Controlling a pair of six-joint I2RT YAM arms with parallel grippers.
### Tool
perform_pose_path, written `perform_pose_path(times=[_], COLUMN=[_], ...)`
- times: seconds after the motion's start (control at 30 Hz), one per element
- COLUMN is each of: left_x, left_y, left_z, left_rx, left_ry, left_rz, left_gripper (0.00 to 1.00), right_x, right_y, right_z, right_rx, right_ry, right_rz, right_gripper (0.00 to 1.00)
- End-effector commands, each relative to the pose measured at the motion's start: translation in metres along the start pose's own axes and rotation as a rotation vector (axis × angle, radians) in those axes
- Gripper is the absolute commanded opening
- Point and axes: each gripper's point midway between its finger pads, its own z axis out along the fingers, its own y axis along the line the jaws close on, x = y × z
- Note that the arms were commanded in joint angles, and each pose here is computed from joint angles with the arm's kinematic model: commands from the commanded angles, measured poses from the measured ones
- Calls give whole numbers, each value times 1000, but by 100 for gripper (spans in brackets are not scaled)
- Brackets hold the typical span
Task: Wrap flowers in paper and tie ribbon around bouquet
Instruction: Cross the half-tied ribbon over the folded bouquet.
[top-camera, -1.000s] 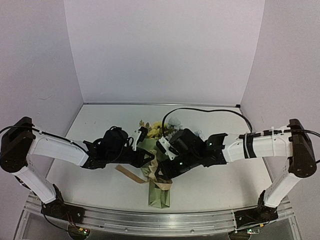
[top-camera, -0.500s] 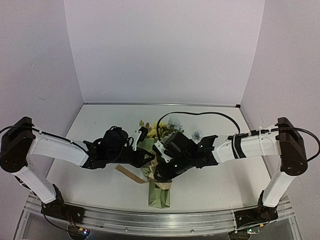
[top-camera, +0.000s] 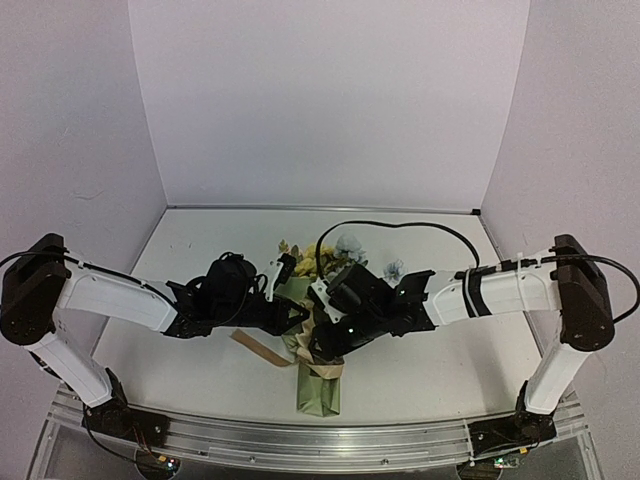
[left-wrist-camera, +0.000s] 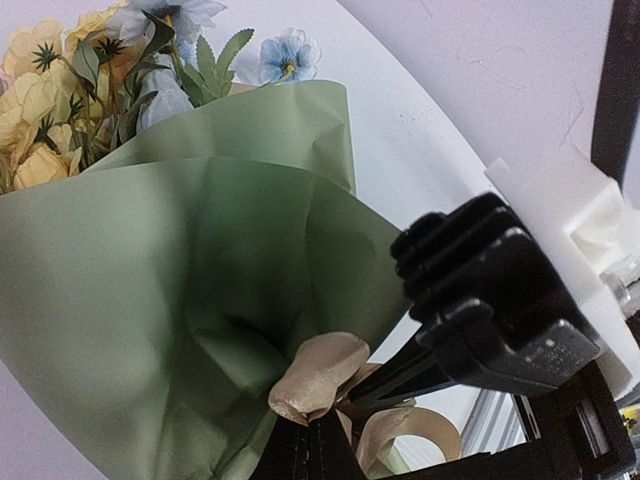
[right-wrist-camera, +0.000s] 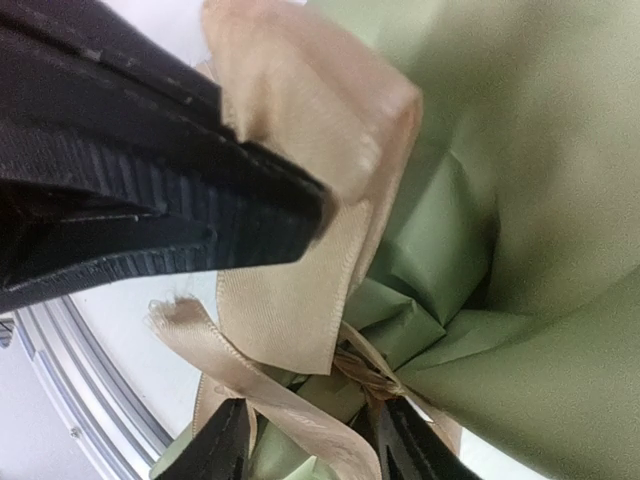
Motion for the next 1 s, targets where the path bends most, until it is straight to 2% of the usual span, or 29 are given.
perform_pose_path(times=[0.0, 0.1, 0.23, 0.37, 0.5, 0.53, 0.77, 0.97], left_x=[-25, -25, -25, -23, -22, -21, -16, -12], left_y=[-16, -16, -16, -16, -15, -15, -11, -11], left_z=[-4, -4, -4, -5, -7, -8, -14, -18], left_rx=[47, 46, 48, 49, 46, 43, 25, 26], left_ry=[-51, -51, -51, -48, -46, -43, -33, -25], left_rz=[27, 27, 25, 23, 28, 29, 34, 42], left_gripper=[0, 0, 0, 0, 0, 0, 0, 0], right_x=[-13, -14, -16, -16, -17, -18, -17, 8], right_y=[3, 7, 12, 11, 11, 10, -9, -42], right_z=[0, 4, 4, -2, -13, -18, -55, -64], right_rx=[12, -2, -19, -18, -23, -22, 60, 197], right_ry=[-29, -22, -21, -29, -48, -58, -113, -93], right_rz=[-9, -9, -3, 7, 25, 32, 87, 151], right_gripper=[48, 48, 41, 25, 2, 0, 0, 0])
